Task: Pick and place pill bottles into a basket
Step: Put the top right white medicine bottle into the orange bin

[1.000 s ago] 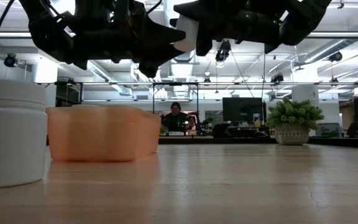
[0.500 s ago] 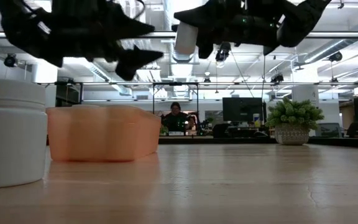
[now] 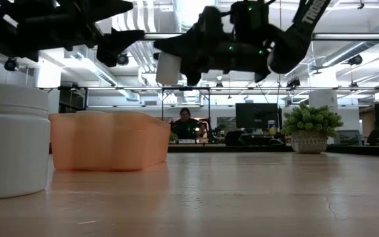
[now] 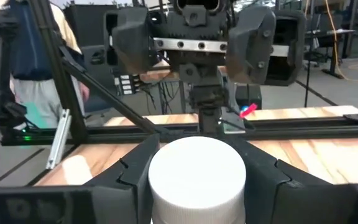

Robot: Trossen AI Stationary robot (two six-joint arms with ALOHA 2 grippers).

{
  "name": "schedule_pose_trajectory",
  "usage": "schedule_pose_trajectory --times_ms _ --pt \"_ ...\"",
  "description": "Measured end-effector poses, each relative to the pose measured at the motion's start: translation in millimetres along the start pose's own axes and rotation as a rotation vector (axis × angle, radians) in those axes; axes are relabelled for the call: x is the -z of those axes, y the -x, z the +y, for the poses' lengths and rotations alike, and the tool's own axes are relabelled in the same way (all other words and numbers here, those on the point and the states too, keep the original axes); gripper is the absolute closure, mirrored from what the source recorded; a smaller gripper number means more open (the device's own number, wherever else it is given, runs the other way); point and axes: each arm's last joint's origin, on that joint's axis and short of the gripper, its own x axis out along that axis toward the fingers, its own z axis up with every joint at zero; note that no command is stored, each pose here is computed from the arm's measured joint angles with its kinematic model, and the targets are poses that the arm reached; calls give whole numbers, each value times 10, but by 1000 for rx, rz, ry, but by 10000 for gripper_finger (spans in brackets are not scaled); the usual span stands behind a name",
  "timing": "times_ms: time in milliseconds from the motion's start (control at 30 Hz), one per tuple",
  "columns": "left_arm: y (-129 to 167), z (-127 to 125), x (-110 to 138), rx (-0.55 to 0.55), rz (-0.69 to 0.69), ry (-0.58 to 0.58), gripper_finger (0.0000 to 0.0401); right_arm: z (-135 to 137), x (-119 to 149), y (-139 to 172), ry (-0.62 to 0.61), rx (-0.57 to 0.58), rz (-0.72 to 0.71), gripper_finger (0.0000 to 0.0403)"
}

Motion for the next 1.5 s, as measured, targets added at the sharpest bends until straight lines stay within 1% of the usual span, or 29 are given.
schedule_pose_trajectory --times_ms 100,267,533,733,867,1267,1500 --pt "53 0 27 -1 -3 17 86 16 118 -116 2 -16 16 248" --pt "59 0 41 -1 0 20 86 9 328 -273 0 -31 52 248" --pt "57 2 47 -3 5 20 86 -32 503 -353 20 -31 59 248" --pt "52 2 50 -3 7 24 86 -119 699 -358 7 -9 94 248" --pt "44 7 66 -6 16 45 86 -121 723 -351 4 -9 97 248" --pt "34 11 86 -8 26 47 85 -148 800 -283 20 49 128 248" --pt "33 12 86 -8 26 46 85 -149 805 -281 21 52 130 248"
